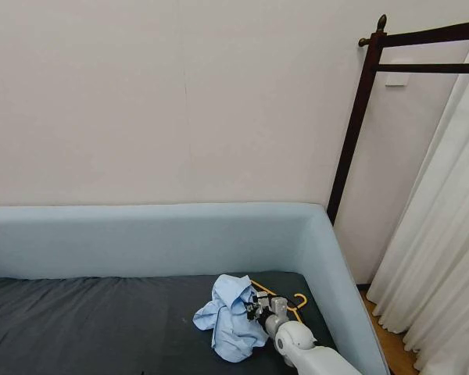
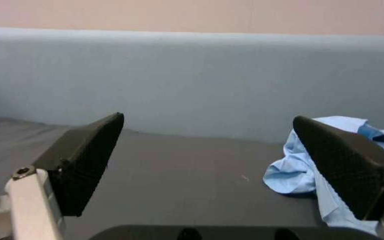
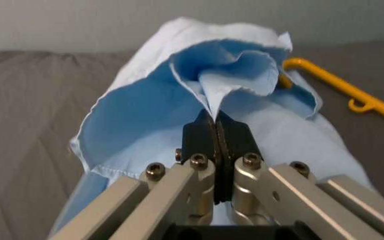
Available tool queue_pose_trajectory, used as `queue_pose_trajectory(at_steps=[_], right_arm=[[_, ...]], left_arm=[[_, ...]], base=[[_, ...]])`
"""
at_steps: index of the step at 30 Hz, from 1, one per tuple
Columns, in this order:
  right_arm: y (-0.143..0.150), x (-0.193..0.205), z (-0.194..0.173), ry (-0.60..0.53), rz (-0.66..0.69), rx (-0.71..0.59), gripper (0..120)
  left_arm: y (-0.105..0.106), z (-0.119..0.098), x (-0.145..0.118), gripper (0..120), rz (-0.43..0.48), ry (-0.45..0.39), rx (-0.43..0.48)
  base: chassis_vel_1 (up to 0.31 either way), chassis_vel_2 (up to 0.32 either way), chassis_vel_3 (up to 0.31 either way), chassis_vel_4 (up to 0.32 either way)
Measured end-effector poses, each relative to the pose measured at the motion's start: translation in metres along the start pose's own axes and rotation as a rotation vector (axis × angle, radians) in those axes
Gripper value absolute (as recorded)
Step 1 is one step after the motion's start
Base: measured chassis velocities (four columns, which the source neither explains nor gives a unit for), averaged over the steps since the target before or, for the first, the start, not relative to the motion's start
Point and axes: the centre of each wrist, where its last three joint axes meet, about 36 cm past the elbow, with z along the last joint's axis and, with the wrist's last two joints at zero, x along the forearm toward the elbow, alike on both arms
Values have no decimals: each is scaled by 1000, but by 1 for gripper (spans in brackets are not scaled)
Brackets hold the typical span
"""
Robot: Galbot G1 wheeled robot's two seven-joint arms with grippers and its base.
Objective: Pick up the clothes from the sofa and hang them on the clothes hanger.
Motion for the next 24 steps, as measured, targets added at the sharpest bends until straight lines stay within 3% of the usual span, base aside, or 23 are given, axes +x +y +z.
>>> queue_pose_trajectory(at_steps=[3, 11, 13, 18, 19, 24], right_arm=[[6, 10, -20, -40, -18, -18, 0], [47, 71, -145, -237, -136, -74, 0], [54, 81, -163, -263, -151, -72, 0], [83, 126, -252, -388, -212, -45, 0], [83, 126, -252, -388, -212, -45, 0], [119, 161, -319, -479, -261, -30, 0]], left_arm=[[0, -1, -2, 100, -3, -5, 2], [-1, -2, -9, 100, -9, -17, 14], [-2, -2, -9, 100, -9, -18, 15], [-4, -2, -10, 100, -12, -19, 22], [-4, -2, -10, 100, -12, -19, 22], [-5, 0, -11, 100, -14, -18, 23]], base=[[0, 0, 0, 0], [0, 0, 0, 0], [0, 0, 0, 0], [0, 0, 0, 0], [0, 0, 0, 0], [0, 0, 0, 0]])
